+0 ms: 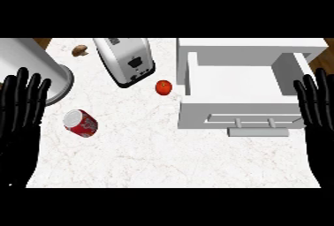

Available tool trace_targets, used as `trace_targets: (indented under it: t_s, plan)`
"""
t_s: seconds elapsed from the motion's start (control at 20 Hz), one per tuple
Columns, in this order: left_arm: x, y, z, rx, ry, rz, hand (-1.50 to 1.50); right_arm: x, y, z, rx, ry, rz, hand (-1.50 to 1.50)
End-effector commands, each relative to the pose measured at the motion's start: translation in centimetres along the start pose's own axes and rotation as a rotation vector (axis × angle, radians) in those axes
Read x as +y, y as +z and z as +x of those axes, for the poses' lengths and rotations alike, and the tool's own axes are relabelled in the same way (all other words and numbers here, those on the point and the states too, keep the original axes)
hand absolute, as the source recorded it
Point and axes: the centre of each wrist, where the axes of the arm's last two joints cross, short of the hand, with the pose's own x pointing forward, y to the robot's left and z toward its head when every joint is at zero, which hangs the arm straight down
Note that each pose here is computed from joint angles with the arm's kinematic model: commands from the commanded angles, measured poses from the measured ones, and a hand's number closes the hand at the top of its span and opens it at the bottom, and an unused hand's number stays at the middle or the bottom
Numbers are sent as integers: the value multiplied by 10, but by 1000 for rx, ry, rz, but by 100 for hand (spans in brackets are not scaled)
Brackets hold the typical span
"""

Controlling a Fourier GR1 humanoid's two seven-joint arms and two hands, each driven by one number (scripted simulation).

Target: Pick up the can, place it into the drawer and close the drawer

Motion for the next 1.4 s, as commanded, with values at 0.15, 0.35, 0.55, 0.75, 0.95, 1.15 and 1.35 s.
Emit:
trace_targets:
  t_s: [0.15,0.35,0.55,0.75,0.95,1.15,1.35]
  plan:
    - [36,-15,-10,-49,227,-351,-150,4,-5,5,-2,-11,26,-150]
    - [78,7,-38,288,142,-486,-150,-12,15,-14,239,22,-151,-150]
    - [140,0,-30,305,169,-543,-150,-29,31,-15,290,31,-199,-150]
    - [178,-14,-31,311,190,-583,-150,-56,37,-18,288,52,-200,-150]
    - [194,-10,-36,328,197,-581,-150,-71,57,-8,281,62,-210,-150]
    - [223,-26,-19,337,205,-579,-150,-62,59,-14,283,39,-190,-150]
    - [246,-11,-24,369,247,-529,-150,-95,81,-4,292,46,-184,-150]
